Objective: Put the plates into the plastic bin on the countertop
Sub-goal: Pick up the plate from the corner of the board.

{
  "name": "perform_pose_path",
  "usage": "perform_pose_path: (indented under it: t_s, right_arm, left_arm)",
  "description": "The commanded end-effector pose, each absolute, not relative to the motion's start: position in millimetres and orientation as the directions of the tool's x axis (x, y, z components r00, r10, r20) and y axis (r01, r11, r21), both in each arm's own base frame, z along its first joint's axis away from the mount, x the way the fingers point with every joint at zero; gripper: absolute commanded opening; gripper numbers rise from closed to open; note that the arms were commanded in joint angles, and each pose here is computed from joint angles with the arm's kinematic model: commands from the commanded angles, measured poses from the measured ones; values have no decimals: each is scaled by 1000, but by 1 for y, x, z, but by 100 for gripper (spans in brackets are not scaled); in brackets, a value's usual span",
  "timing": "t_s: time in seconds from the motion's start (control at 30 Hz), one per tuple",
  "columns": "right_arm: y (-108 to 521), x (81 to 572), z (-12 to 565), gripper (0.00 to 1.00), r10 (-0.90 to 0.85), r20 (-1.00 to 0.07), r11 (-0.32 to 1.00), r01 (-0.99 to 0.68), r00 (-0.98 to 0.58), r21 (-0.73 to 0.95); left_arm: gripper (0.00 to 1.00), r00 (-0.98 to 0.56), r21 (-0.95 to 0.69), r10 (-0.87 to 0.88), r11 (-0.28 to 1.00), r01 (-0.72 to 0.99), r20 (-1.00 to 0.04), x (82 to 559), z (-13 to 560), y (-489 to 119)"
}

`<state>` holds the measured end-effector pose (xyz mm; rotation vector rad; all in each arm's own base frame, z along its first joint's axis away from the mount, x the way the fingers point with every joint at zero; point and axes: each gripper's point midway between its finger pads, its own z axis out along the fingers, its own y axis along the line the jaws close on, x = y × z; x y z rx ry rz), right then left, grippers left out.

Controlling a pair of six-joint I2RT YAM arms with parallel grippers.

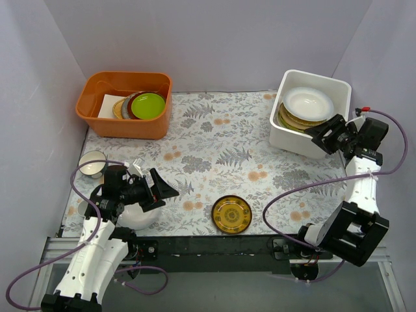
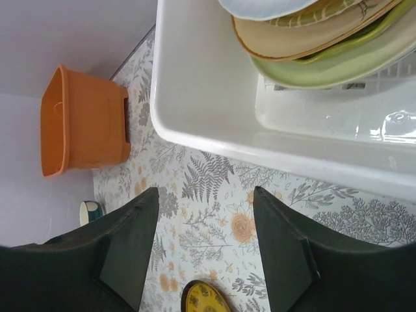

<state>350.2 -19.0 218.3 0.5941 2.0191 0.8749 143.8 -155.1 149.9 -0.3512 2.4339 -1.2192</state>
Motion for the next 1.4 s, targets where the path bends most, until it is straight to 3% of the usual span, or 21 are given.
perform_pose_path:
  t_s: [0.0,0.33,0.9,1.37]
  right_arm:
    - [2,335,243,67,619,-559,670,0,-552,742]
    - [86,311,274,67,474,-624,689,-180,-621,702]
    - [191,268,236,66,258,-580,642,-311,-773,700]
    - [320,214,175,66,-15,-483,572,-404,-875,714]
  left_arm:
    - [98,-890,-813,-388,581,-35,-239,141,162,-155]
    - [98,-858,-774,-423,632,-49,-291,149,175,-145]
    - [98,-807,-578,-406,810,-99,-430,185,202,-108]
    - [98,-746,-358,-446,887,-293,-494,192,205,-56]
